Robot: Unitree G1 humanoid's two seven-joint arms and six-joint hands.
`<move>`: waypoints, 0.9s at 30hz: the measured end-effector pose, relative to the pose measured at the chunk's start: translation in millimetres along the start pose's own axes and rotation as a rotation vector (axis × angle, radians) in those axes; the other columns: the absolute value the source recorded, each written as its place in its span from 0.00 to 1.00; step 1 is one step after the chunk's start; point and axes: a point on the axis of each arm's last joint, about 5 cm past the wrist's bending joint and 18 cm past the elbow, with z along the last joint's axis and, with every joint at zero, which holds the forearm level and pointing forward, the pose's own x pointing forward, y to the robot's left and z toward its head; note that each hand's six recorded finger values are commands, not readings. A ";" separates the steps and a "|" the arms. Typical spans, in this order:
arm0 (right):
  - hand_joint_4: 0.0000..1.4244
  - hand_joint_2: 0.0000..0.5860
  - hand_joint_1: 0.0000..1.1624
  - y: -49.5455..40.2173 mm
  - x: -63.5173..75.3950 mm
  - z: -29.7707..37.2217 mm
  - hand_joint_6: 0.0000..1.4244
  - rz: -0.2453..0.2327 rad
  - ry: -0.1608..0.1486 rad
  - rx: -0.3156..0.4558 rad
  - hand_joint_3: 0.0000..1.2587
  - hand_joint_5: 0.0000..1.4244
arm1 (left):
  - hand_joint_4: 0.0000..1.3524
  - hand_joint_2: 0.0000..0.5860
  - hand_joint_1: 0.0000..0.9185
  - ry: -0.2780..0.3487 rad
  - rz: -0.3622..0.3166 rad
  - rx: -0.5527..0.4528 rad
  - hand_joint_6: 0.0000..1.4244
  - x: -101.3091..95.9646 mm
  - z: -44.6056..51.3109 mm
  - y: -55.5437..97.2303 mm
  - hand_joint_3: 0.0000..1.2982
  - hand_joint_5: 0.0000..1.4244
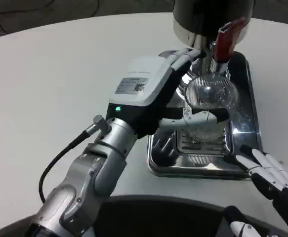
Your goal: Grasp the cup under the faucet to collect the drink, then remove the cup.
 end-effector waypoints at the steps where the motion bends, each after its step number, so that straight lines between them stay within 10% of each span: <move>1: 0.00 0.72 0.20 0.0 0.2 0.1 0.00 -0.001 -0.002 0.001 0.10 0.00 | 0.12 0.12 0.14 0.004 0.005 -0.004 0.61 -2.7 -0.2 2.6 0.14 0.30; 18: 0.00 0.72 0.21 3.2 4.4 -1.1 0.00 -0.006 -0.005 0.026 0.11 0.00 | 0.30 0.18 0.05 -0.098 0.304 -0.287 0.40 -50.0 7.5 77.8 0.28 0.34; 27: 0.00 0.72 0.21 4.0 5.8 -2.0 0.00 -0.003 0.003 0.017 0.11 0.00 | 0.22 0.19 0.00 -0.301 0.159 -0.740 0.30 -31.9 5.5 112.9 0.24 0.27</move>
